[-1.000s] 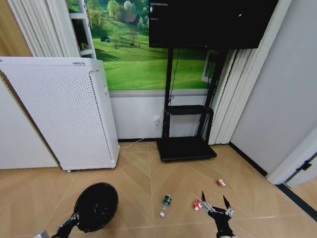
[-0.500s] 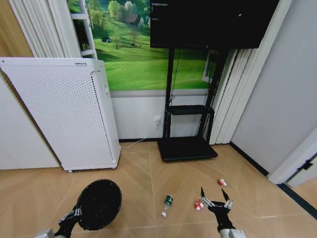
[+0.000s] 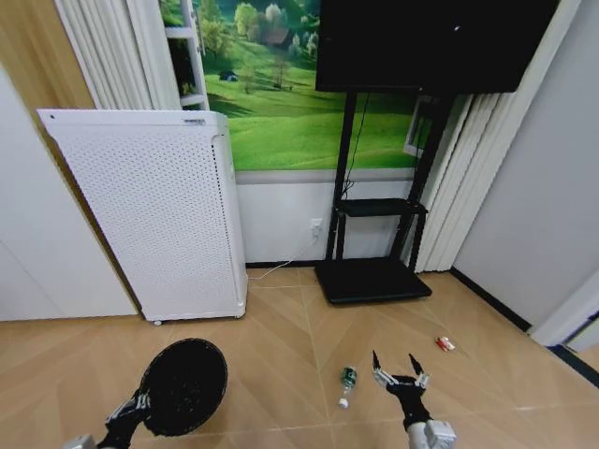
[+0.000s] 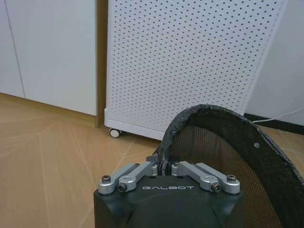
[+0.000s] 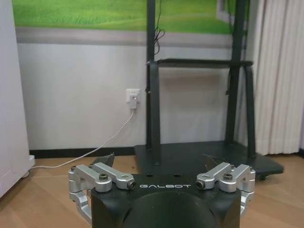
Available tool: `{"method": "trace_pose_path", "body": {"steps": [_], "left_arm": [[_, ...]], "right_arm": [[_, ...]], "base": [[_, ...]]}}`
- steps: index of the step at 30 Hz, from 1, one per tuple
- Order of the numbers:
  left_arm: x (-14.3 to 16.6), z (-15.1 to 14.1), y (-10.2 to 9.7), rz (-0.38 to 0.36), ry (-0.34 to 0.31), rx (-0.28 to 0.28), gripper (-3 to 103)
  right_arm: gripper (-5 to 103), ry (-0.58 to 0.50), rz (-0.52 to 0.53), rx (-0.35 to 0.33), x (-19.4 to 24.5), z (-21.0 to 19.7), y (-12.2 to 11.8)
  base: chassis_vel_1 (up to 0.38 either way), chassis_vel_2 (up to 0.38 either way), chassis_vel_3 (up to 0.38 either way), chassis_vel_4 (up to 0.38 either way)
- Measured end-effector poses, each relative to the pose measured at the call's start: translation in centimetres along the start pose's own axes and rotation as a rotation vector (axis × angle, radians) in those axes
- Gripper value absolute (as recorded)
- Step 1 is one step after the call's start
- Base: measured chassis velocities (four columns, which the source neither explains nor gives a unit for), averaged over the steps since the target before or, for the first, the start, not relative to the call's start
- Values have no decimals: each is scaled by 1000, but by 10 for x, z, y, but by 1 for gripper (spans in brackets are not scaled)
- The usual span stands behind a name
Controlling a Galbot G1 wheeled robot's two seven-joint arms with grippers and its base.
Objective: Pick up the trash bin and place the garbage on the floor into it.
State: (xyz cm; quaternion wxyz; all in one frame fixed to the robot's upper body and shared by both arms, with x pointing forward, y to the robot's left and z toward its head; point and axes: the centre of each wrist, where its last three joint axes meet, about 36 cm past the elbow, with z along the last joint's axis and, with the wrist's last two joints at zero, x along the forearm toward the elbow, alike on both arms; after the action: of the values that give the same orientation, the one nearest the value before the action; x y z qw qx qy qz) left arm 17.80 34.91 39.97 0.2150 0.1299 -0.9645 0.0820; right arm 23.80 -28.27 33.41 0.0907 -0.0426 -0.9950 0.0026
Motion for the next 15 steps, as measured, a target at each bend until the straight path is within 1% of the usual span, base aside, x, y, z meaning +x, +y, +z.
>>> {"method": "trace_pose_path", "body": {"steps": [1,4,5,7,8,10,11,13,14,15], "left_arm": [[0,0,0,0,0,0,7],[4,0,-5,-5,-5,-1,7],[4,0,-5,-5,-5,-1,7],[7,-5,-11,-6,-21,-1,7],[7,-5,-11,-6,-21,-1,7],[10,-10,-15,0,-30,-7,7],[10,-10,-15,0,-30,-7,7],[13,-12,-18,-3,-33,-7,7],[15,-12,-19,-4,-32,-4,7],[15,-12,-19,-4,-32,-4,7]], "right_arm": [[100,0,0,0,0,0,0],[100,90,-8,-62,-33,11,1],[100,90,-8,-62,-33,11,1],[100,162,-13,-86,-54,24,4],[100,162,-13,-86,-54,24,4],[100,229,-14,-74,-69,46,7],[100,229,-14,-74,-69,46,7],[100,331,4,-57,-76,76,11],[100,394,17,-64,-77,92,13],[100,394,17,-64,-77,92,13]], "base": [[73,-47,-63,-33],[4,4,71,4],[-69,47,91,31],[-81,-37,67,35],[-81,-50,39,39],[-45,-25,24,9],[0,0,0,0],[0,0,0,0],[0,0,0,0],[0,0,0,0]]}}
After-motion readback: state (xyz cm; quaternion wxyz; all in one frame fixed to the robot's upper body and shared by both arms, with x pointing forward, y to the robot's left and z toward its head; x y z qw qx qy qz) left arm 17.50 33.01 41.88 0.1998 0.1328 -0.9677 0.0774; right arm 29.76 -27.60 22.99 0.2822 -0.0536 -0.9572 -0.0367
